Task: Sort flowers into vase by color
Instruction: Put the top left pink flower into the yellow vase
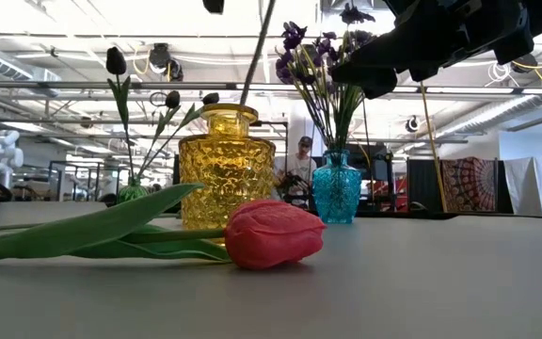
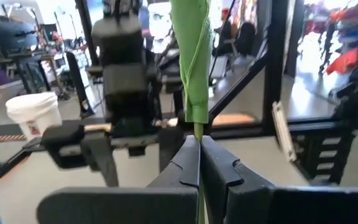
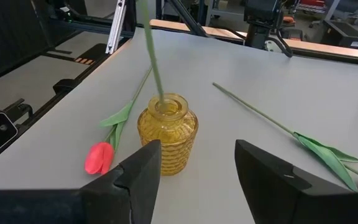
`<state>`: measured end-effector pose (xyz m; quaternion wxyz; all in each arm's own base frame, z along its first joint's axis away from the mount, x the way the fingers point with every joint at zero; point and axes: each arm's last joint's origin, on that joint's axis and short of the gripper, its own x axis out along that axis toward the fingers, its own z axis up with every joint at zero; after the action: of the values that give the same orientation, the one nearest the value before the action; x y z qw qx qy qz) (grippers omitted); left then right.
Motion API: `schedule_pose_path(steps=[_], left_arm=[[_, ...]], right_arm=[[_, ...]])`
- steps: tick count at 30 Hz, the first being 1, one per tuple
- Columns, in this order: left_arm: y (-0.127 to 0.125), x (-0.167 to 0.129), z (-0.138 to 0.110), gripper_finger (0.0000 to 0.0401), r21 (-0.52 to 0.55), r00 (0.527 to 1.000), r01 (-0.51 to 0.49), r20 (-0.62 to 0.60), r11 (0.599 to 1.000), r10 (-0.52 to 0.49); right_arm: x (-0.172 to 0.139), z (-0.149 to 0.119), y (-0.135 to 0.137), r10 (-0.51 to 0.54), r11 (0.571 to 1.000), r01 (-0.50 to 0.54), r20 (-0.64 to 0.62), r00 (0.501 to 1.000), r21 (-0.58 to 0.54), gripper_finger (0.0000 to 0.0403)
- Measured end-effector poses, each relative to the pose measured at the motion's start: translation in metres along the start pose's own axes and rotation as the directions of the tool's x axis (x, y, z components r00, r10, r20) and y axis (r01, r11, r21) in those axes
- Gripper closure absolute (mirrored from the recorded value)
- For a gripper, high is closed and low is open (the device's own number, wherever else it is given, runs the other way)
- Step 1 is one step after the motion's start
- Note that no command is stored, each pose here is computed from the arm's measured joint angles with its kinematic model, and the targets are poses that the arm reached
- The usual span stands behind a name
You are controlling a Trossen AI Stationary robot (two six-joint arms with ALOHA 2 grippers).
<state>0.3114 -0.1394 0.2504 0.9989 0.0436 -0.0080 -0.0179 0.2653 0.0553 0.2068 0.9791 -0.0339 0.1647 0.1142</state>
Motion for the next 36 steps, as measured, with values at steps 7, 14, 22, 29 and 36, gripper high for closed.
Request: schedule_pose_path(steps=[7, 14, 22, 29, 36], left_arm=[[0.006, 0.003, -0.004, 0.0400, 0.031, 0.999, -0.018, -0.026, 0.999, 0.019], [0.006, 0.002, -0.013, 0.0400, 0.001, 0.993, -0.018, -0.117, 1.000, 0.018], [0.005, -0.001, -0.026, 0.0399, -0.010, 0.969, -0.017, -0.246, 1.000, 0.014], [0.006, -0.002, -0.031, 0.0362, -0.040, 0.956, -0.070, -0.288, 0.997, 0.055], [0.007, -0.004, -0.036, 0.0293, -0.008, 0.938, -0.099, -0.336, 0.995, 0.090]], right_arm=[[0.000, 0.000, 0.000, 0.000, 1.000, 0.000, 0.000, 1.000, 0.000, 0.0206], [0.000, 0.000, 0.000, 0.000, 1.000, 0.000, 0.000, 1.000, 0.000, 0.0206], [0.000, 0.000, 0.000, 0.000, 1.000, 0.000, 0.000, 1.000, 0.000, 0.0206], [0.000, 0.000, 0.000, 0.000, 1.000, 0.000, 0.000, 1.000, 0.000, 0.0206], [0.000, 0.000, 0.000, 0.000, 1.000, 0.000, 0.000, 1.000, 0.000, 0.0206]])
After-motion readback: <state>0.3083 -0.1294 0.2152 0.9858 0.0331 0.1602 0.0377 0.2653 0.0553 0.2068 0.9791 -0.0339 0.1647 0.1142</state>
